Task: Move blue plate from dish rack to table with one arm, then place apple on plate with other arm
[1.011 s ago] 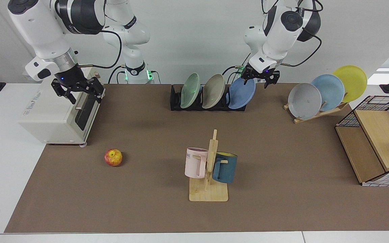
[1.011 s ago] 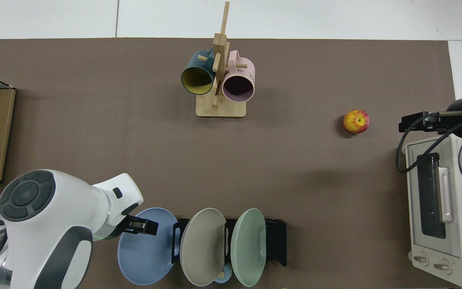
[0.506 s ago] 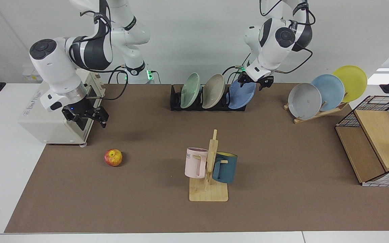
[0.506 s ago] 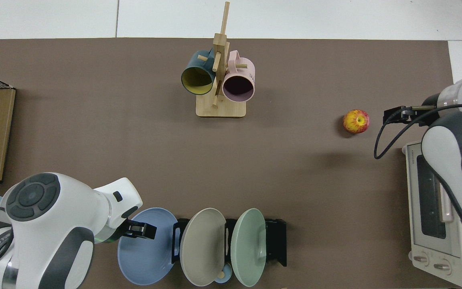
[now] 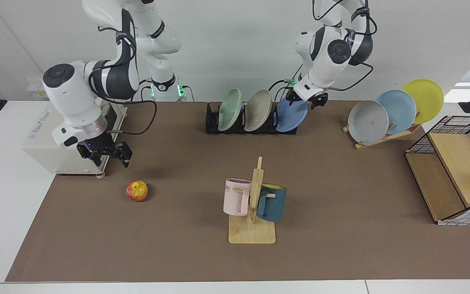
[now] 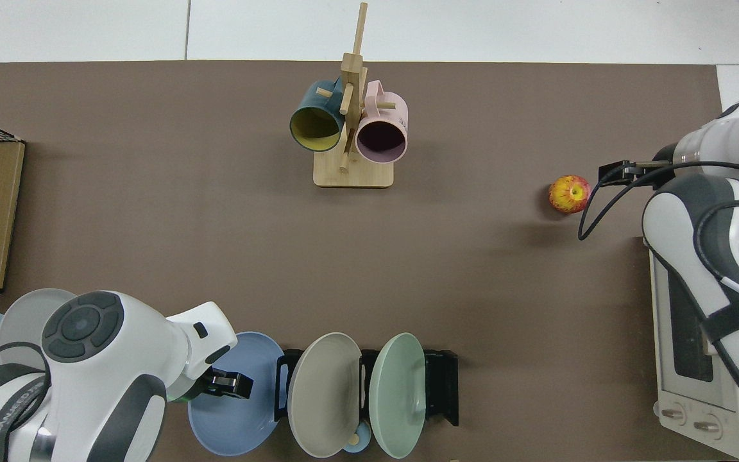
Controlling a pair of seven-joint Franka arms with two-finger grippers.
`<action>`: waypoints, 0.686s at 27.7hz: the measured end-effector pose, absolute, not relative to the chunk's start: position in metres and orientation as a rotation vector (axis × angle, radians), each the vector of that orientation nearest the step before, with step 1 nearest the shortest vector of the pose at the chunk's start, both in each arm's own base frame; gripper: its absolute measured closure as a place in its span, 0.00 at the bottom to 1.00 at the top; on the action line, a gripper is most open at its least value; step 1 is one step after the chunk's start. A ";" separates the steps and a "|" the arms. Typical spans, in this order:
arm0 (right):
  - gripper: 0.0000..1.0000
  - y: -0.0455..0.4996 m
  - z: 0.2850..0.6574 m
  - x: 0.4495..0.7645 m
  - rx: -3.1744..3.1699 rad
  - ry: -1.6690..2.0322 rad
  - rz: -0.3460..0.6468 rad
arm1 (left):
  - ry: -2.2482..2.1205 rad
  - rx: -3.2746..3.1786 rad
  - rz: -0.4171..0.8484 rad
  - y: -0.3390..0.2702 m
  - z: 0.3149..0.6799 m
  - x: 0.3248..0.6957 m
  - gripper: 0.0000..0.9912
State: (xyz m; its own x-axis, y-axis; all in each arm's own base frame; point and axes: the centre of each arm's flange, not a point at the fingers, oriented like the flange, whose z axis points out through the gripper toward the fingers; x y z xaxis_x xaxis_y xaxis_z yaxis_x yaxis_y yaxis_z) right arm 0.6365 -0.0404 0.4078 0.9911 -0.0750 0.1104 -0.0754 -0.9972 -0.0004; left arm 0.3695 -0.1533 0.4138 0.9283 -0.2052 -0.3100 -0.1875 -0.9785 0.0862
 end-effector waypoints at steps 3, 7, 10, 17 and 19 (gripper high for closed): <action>0.00 -0.039 0.398 0.640 3.129 -0.113 0.179 | -0.320 3.034 -0.498 -0.156 0.413 0.367 0.06; 0.00 -0.034 0.383 0.646 3.126 -0.101 0.195 | -0.325 3.045 -0.504 -0.163 0.412 0.364 0.06; 0.00 -0.032 0.372 0.648 3.126 -0.095 0.184 | -0.322 3.056 -0.504 -0.169 0.411 0.361 0.08; 0.00 -0.030 0.354 0.653 3.123 -0.091 0.183 | -0.317 3.078 -0.500 -0.180 0.411 0.356 0.14; 0.00 -0.030 0.351 0.653 3.122 -0.090 0.183 | -0.322 3.082 -0.495 -0.183 0.412 0.355 0.23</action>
State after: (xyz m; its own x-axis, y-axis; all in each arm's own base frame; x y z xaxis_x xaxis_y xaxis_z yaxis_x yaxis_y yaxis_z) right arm 0.6532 -0.0302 0.3511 0.9915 -0.0567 0.1171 -0.0582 -0.9983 0.0095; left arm 0.3549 -0.1826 0.4117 0.9292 -0.2020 -0.3096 -0.2009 -0.9790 0.0357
